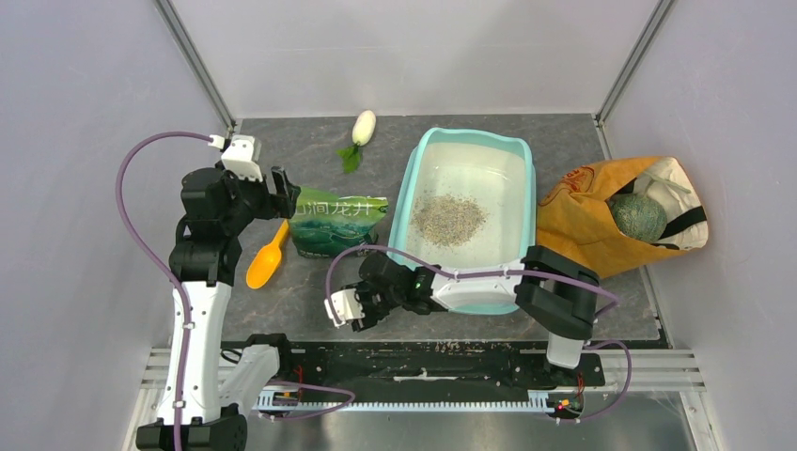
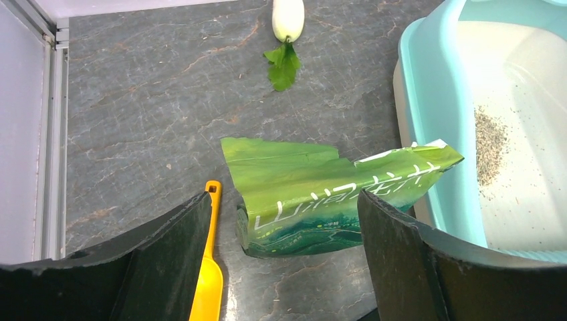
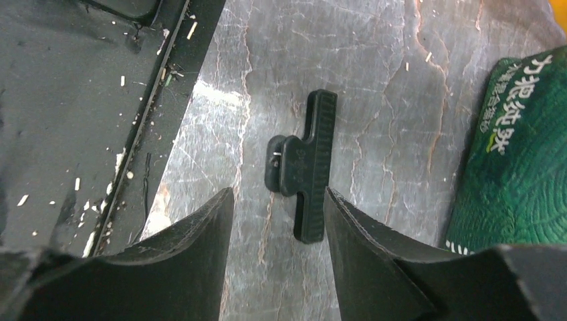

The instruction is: Fill the litter box with clean litter

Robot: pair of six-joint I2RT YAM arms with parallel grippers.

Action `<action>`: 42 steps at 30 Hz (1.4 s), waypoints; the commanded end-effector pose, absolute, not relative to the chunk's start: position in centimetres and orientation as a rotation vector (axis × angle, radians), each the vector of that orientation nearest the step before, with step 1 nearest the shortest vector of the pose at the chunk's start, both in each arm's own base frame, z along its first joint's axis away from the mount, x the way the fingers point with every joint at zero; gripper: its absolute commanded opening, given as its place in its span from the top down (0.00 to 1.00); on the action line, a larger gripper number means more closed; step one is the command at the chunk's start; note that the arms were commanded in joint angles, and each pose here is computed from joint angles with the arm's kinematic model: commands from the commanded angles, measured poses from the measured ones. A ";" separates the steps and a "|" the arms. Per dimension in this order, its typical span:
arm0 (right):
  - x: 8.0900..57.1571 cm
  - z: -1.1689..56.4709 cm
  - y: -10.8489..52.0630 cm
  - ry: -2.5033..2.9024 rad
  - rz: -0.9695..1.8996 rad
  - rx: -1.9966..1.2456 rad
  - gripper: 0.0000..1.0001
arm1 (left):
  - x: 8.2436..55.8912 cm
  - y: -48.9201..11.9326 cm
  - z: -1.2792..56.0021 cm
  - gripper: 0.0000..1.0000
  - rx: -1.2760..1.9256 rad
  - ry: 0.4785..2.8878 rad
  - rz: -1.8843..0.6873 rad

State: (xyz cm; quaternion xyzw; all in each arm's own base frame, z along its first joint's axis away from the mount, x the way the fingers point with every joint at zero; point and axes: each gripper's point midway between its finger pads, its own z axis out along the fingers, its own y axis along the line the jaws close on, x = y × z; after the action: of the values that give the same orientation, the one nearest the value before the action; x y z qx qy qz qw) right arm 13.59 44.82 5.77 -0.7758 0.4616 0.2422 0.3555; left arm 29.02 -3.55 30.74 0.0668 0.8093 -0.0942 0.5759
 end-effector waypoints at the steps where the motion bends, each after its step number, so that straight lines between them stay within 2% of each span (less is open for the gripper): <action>1: 14.1 6.1 46.9 1.078 0.586 -1.978 0.41 | 29.2 -3.6 34.1 0.14 0.138 1.791 -0.227; 9: 14.8 4.0 47.5 1.061 0.522 -1.985 0.47 | 28.7 -3.7 33.8 0.14 0.150 1.799 -0.225; 15: 15.3 3.8 47.9 1.070 0.507 -1.960 0.60 | 28.5 -3.7 33.3 0.14 0.156 1.814 -0.226; 23: 15.6 5.7 48.1 1.087 0.511 -1.928 1.00 | 29.1 -4.0 33.2 0.13 0.210 1.817 -0.229; 27: 16.3 11.1 47.8 1.161 0.608 -1.855 1.00 | 29.0 -5.5 33.6 0.09 0.338 1.805 -0.283; 36: 18.3 29.0 41.6 1.312 1.010 -1.584 1.00 | 28.2 -10.4 38.1 0.08 0.695 1.614 -0.491; 42: 20.6 33.2 36.0 1.424 1.091 -1.488 1.00 | 24.9 -13.5 37.8 0.10 1.042 1.425 -0.619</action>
State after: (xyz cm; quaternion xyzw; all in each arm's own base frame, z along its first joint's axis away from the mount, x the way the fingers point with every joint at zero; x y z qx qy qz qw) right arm 22.96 39.29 33.41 -0.6016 0.5203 0.3684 0.4813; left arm 28.21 -10.81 36.90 0.3134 0.7053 -0.2239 0.5951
